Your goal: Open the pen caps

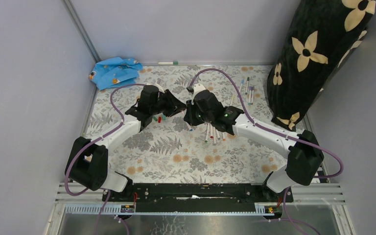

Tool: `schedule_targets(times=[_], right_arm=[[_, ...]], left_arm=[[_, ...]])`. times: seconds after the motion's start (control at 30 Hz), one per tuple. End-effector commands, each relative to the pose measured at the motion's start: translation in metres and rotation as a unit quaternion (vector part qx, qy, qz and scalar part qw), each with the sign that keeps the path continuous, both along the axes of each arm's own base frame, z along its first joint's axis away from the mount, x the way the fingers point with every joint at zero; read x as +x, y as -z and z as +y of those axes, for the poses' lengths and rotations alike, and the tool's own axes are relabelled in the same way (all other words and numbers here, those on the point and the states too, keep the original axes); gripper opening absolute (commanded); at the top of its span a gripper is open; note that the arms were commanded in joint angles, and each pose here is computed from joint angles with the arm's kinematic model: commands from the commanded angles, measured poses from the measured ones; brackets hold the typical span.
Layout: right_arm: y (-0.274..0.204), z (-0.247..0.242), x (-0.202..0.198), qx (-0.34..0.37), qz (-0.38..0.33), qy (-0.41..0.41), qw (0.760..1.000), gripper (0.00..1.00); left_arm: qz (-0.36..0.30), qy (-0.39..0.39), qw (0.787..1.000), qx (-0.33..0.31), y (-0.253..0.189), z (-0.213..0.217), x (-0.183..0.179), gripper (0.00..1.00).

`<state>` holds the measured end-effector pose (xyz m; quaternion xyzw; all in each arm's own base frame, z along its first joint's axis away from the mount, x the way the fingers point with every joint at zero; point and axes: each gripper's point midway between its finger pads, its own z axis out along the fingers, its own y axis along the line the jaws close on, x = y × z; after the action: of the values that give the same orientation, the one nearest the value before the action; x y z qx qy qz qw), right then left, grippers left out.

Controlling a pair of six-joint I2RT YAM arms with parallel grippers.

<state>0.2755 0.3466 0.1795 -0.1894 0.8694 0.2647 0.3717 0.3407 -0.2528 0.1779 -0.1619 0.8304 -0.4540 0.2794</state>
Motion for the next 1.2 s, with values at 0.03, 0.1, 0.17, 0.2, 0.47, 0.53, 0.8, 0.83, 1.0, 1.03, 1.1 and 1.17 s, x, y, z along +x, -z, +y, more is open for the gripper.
schedule_targets(times=[0.03, 0.1, 0.17, 0.2, 0.47, 0.53, 0.8, 0.83, 1.0, 1.03, 1.1, 1.17], right_arm=[[-0.026, 0.015, 0.001, 0.039, -0.02, -0.008, 0.999, 0.0], [-0.025, 0.014, 0.001, 0.037, -0.02, -0.008, 0.999, 0.0], [-0.024, 0.013, 0.0, 0.036, -0.02, -0.008, 0.999, 0.0], [-0.024, 0.013, 0.0, 0.036, -0.019, -0.008, 0.999, 0.0], [-0.023, 0.015, 0.0, 0.038, -0.02, -0.011, 0.999, 0.03], [-0.023, 0.017, 0.0, 0.042, -0.021, -0.013, 0.999, 0.14], [-0.024, 0.023, 0.005, 0.048, -0.022, -0.014, 0.999, 0.31], [-0.025, 0.024, 0.005, 0.05, -0.022, -0.013, 0.998, 0.31], [-0.025, 0.028, 0.007, 0.051, -0.022, -0.014, 0.998, 0.31], [-0.024, 0.029, 0.008, 0.051, -0.022, -0.014, 0.998, 0.31], [-0.023, 0.03, 0.009, 0.051, -0.021, -0.013, 0.998, 0.31], [-0.021, 0.031, 0.01, 0.05, -0.02, -0.012, 0.998, 0.3]], left_arm=[[-0.022, 0.006, 1.0, -0.01, -0.008, -0.003, -0.001, 0.3], [-0.022, 0.006, 1.0, -0.008, -0.008, -0.003, -0.001, 0.27], [-0.023, 0.006, 1.0, -0.008, -0.008, -0.003, -0.001, 0.22], [-0.024, 0.006, 1.0, -0.007, -0.008, -0.003, -0.001, 0.19], [-0.027, 0.011, 1.0, -0.012, -0.009, -0.004, -0.003, 0.0], [-0.027, 0.012, 0.999, -0.014, -0.009, -0.004, -0.004, 0.0], [-0.03, 0.015, 0.999, -0.037, -0.023, -0.007, -0.008, 0.0], [-0.03, 0.015, 0.999, -0.04, -0.025, -0.007, -0.008, 0.0], [-0.036, 0.014, 0.998, -0.052, -0.036, -0.007, -0.009, 0.0], [-0.037, 0.013, 0.998, -0.054, -0.037, -0.008, -0.009, 0.0], [-0.04, 0.014, 0.997, -0.058, -0.042, -0.008, -0.01, 0.0], [-0.041, 0.014, 0.997, -0.061, -0.044, -0.008, -0.01, 0.0]])
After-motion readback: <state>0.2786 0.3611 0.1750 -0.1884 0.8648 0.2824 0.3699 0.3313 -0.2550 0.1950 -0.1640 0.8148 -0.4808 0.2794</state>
